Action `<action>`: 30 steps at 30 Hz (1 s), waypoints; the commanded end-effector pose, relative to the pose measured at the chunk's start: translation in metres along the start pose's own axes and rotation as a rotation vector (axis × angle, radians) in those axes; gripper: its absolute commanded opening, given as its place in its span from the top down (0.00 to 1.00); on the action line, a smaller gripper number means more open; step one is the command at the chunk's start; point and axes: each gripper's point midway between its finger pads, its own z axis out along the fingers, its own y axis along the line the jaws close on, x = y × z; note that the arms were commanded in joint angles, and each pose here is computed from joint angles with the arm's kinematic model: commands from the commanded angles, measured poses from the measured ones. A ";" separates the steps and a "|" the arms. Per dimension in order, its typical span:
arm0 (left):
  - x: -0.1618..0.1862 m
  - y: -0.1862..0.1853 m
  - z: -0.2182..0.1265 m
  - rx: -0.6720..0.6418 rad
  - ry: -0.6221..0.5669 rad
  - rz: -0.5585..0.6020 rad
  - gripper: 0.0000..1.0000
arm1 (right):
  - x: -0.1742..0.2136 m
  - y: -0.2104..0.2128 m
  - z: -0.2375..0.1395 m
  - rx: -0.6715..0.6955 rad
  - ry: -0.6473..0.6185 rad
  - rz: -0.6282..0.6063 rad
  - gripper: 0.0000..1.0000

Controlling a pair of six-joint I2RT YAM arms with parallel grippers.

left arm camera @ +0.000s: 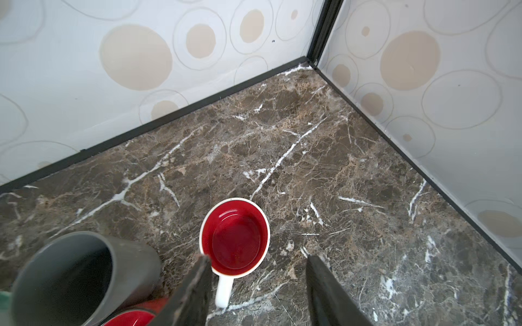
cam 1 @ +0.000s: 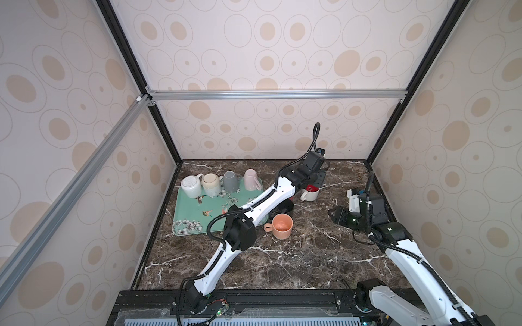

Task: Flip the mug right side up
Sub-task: 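Open the left gripper and lift it off the white mug, then move the left gripper over the pink mug on the tray while the right gripper approaches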

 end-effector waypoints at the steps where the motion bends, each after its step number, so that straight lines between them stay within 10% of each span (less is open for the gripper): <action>1: -0.035 0.016 -0.046 -0.048 -0.060 0.046 0.45 | -0.004 0.014 -0.007 0.002 -0.013 -0.023 0.52; 17: -0.021 0.071 -0.122 -0.152 -0.062 0.086 0.39 | 0.013 0.094 0.025 -0.009 0.066 -0.241 0.51; 30: 0.056 0.215 -0.179 -0.254 -0.113 -0.156 0.33 | 0.039 0.164 0.082 -0.056 0.173 -0.348 0.51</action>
